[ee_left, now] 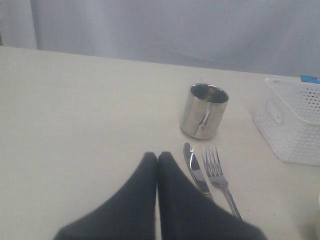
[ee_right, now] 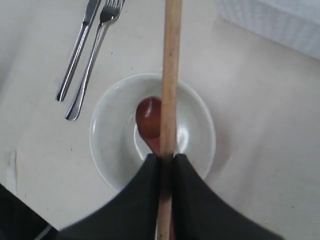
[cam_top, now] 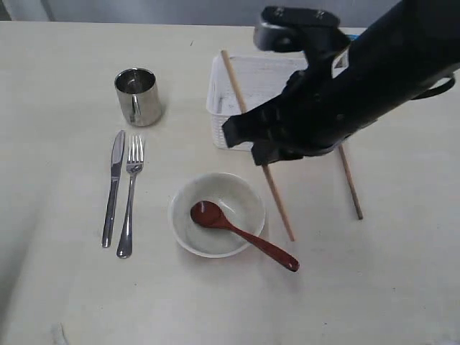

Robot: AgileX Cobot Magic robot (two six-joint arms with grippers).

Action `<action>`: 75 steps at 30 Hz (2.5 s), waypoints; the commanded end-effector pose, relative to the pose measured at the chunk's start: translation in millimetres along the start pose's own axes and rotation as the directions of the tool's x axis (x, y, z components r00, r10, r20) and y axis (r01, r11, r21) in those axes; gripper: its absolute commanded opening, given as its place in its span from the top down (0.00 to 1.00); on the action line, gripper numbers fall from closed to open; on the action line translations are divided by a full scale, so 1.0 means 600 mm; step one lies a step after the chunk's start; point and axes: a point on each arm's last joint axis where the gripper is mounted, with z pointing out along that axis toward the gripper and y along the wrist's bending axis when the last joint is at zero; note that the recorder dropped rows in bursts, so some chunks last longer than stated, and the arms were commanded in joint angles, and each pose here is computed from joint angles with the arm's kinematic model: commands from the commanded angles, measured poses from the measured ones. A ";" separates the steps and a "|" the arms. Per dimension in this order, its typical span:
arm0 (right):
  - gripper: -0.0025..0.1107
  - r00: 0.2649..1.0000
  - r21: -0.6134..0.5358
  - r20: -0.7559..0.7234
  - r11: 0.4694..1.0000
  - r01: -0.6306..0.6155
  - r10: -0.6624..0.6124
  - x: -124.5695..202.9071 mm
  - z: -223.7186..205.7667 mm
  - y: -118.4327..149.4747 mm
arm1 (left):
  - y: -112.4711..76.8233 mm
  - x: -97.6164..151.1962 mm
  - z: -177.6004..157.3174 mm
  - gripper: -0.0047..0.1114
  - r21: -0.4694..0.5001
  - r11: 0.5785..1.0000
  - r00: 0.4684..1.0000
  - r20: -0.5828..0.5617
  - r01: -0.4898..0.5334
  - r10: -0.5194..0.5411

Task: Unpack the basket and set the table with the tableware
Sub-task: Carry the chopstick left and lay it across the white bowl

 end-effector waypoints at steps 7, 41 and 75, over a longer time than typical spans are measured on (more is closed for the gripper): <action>0.98 0.985 -0.052 -0.162 0.997 0.052 -0.060 0.026 0.097 0.055 | 0.000 0.000 0.000 0.96 0.002 1.000 1.000 0.012 0.003 -0.003; 0.98 0.972 -0.030 -0.231 0.999 0.026 -0.033 0.036 0.160 0.053 | 0.000 0.000 0.000 0.96 0.002 1.000 1.000 0.012 0.003 -0.003; 0.69 0.979 -0.012 -0.202 1.000 0.026 -0.028 0.031 0.157 0.051 | 0.000 0.000 0.000 0.96 0.002 1.000 1.000 0.012 0.003 -0.003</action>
